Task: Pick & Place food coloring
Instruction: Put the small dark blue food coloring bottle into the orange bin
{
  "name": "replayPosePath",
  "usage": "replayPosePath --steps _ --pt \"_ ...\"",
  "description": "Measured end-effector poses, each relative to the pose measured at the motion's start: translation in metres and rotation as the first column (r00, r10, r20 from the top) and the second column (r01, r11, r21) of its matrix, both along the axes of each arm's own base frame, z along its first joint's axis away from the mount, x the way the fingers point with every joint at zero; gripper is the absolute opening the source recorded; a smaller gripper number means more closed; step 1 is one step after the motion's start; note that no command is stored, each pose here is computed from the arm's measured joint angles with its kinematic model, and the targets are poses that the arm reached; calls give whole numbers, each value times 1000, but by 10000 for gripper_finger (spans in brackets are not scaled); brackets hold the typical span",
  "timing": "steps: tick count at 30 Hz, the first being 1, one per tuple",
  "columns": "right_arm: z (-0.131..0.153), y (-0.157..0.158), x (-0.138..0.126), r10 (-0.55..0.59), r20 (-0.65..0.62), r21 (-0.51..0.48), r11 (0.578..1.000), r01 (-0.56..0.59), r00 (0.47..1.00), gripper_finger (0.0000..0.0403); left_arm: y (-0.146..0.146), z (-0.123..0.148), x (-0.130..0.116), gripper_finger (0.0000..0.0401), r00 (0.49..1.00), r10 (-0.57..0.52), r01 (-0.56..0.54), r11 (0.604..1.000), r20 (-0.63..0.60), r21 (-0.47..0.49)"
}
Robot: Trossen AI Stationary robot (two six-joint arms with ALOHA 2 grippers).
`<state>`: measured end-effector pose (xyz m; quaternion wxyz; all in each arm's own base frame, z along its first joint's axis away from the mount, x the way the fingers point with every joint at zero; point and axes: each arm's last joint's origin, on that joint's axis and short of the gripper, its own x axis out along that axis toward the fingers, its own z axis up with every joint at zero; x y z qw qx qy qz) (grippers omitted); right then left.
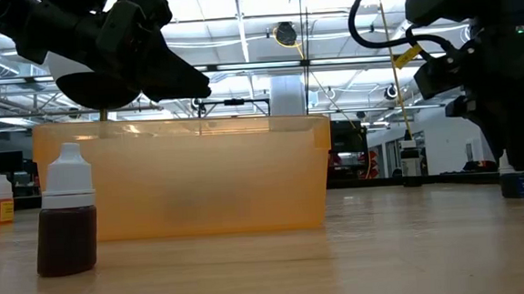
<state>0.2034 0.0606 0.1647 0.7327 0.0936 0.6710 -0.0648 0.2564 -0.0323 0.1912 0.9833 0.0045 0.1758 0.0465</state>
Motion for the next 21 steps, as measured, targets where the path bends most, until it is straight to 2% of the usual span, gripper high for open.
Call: replayPosePath --steps 7,11,16,21 --pt "0 0 1 40 15 -2 999 -40 999 45 0 0 0 198 1000 0 0 1000 0 0" --pt "8 2 8 76 86 -11 997 -76 993 44 0 0 0 198 1000 0 0 1000 0 1" --pt "42 6 28 149 222 -78 988 -135 964 44 0 1 0 198 1000 -2 2 1000 6 5" --pt "89 10 59 262 360 -158 963 -219 895 44 0 1 0 198 1000 -2 2 1000 6 5"
